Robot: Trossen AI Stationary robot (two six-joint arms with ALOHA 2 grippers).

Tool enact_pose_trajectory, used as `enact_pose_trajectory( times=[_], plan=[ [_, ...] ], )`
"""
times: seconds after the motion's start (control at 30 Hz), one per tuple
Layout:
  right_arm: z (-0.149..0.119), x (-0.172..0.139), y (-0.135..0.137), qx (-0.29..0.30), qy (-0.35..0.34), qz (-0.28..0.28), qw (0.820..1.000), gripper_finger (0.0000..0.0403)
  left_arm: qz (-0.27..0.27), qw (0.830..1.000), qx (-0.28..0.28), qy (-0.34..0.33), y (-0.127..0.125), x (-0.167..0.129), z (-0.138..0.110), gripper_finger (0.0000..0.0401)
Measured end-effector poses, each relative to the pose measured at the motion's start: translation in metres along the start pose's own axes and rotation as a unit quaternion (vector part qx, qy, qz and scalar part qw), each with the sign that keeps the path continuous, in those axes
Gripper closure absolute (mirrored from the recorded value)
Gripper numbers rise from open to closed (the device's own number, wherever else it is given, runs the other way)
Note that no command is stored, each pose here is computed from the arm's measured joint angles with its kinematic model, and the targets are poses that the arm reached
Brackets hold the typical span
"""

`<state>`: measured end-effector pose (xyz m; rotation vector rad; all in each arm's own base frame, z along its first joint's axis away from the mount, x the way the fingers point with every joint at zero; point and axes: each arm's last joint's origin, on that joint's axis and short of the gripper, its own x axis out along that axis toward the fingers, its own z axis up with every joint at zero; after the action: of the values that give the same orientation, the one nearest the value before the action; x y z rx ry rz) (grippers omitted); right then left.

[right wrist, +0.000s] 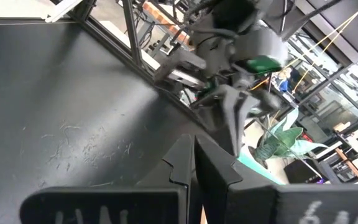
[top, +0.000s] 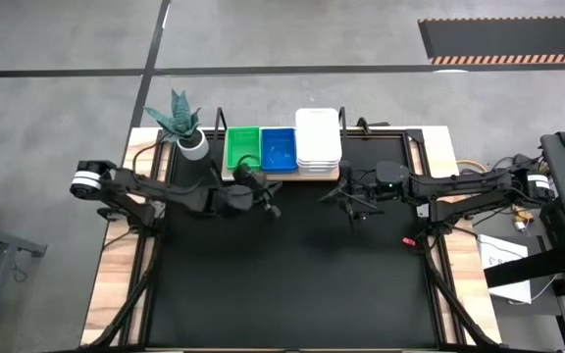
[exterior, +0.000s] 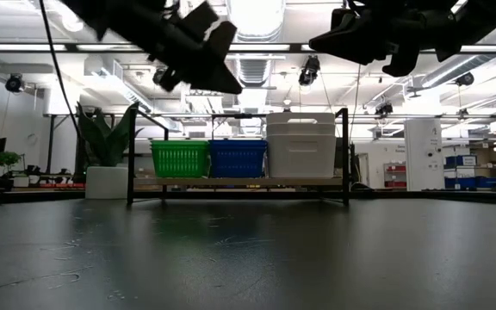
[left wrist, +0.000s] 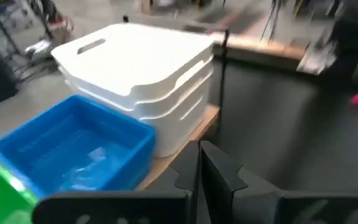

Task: Stack baskets on shelf by color
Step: Stack the green bin on top of the stacked green bins on the shelf

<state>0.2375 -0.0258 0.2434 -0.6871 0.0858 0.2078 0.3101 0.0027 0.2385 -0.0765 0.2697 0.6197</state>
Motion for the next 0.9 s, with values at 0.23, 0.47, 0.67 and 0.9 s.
enact_pose_trajectory(
  times=[0.23,0.47,0.67,0.9],
  plan=[
    [0.0,0.0,0.0,0.0,0.001,0.001,1.0,0.039,0.027,0.987,0.063,0.145,0.029,0.011,0.047,0.0401],
    [-0.001,0.0,0.001,0.002,0.006,0.005,1.0,0.039,0.077,0.968,0.093,0.222,0.083,0.021,0.064,0.0401],
    [-0.002,0.0,0.001,0.005,0.009,0.008,1.0,0.039,0.044,0.954,0.052,0.291,0.129,0.032,0.047,0.0401],
    [-0.002,0.0,0.002,0.004,0.009,0.008,1.0,0.039,0.044,0.951,0.045,0.302,0.136,0.033,0.038,0.0401]
  ],
)
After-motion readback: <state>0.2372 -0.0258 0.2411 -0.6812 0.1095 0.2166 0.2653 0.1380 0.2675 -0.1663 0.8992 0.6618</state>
